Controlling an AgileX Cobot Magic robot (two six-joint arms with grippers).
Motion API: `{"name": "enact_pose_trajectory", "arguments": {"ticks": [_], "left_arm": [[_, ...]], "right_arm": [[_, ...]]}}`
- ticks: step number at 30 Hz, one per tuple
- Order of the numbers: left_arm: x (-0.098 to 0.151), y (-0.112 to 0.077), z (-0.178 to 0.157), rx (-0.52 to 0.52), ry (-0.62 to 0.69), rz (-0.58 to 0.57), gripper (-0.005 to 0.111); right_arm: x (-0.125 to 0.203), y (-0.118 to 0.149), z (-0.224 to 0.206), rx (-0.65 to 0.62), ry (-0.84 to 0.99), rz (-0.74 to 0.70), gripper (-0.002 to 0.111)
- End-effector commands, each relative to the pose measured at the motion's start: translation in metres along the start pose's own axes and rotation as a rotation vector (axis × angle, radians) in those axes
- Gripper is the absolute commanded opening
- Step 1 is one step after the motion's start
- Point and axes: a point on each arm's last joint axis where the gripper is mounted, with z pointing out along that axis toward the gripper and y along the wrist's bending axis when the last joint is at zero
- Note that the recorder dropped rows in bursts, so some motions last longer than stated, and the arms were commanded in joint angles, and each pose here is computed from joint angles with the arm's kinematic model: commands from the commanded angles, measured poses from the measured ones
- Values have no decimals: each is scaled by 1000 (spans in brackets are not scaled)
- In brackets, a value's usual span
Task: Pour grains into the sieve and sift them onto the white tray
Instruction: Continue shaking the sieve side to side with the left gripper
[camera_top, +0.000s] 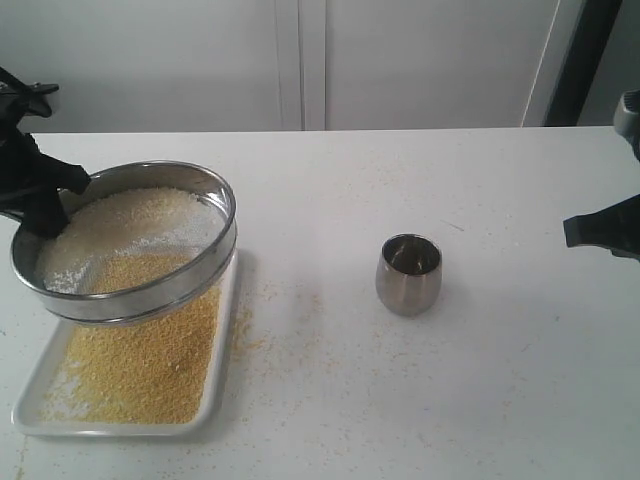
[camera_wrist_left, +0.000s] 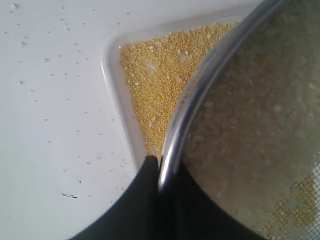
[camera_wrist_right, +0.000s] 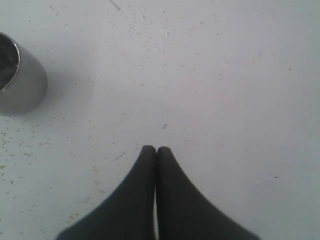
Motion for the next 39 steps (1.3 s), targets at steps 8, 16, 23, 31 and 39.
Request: {"name": "enact_pose_trajectory", "arguments": {"ticks": [8,16,23,31,39], "left_arm": [[1,-15,-6,130,-11,268,0],[8,-30,0,231,31,440,0],[8,-12,23,-38,-45,245,0],[13,8,28,-167,-86,19,0],[9,4,25,70,-160,-243,0]], "right_arm": [[-2,-1,-3,3,-18,1,0],[-2,-1,-3,3,-18,1,0],[-2,-1,-3,3,-18,1,0],[-2,-1,-3,3,-18,1,0],[-2,-1,-3,3,-18,1,0]]}}
